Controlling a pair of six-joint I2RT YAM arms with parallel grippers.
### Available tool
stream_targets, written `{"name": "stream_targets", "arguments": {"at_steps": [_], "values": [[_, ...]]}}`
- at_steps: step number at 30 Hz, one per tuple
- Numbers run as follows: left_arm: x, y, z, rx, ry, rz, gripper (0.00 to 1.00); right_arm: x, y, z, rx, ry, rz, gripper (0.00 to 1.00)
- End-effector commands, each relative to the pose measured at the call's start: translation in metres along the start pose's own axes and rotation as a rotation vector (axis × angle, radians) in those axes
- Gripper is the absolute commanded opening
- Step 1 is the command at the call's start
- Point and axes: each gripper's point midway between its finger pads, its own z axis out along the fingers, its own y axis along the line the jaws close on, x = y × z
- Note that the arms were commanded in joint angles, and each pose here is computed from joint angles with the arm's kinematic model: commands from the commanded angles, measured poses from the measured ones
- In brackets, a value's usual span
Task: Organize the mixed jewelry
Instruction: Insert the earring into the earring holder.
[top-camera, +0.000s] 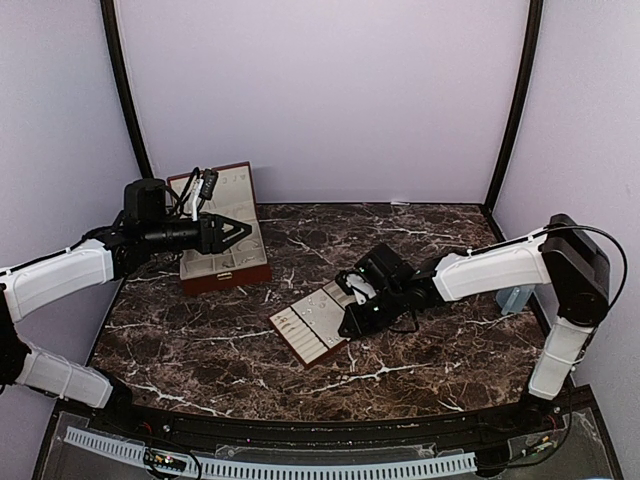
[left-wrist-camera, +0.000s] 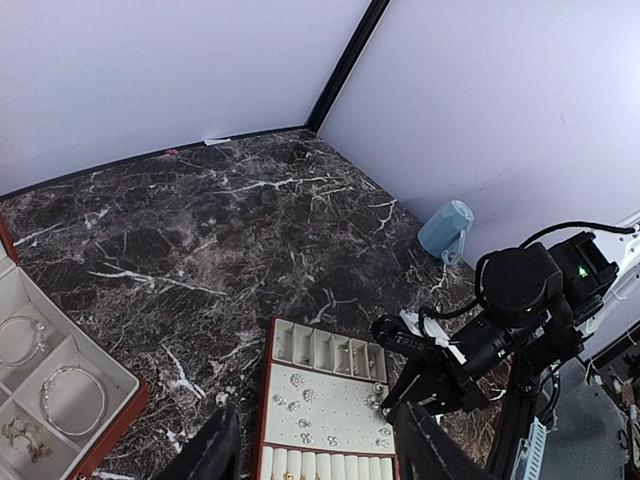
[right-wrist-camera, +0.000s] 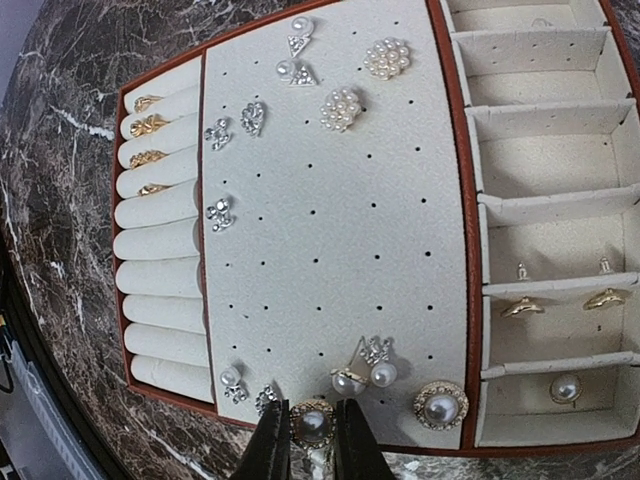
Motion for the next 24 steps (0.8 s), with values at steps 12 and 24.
{"name": "stream_targets", "arguments": {"at_steps": [12, 24], "values": [[-0.0028, -0.0051, -0.0054, 0.015, -0.010, 0.015, 0.56, 0.0030, -0.0014, -0.0025, 0.048, 0.028, -0.013, 0.09], [-0.0040, -0.0059, -0.0067, 0.014, -0.014, 0.021, 0.56, 0.0014, -0.0033, 0.0052, 0.051, 0.032, -0.021, 0.09]]}}
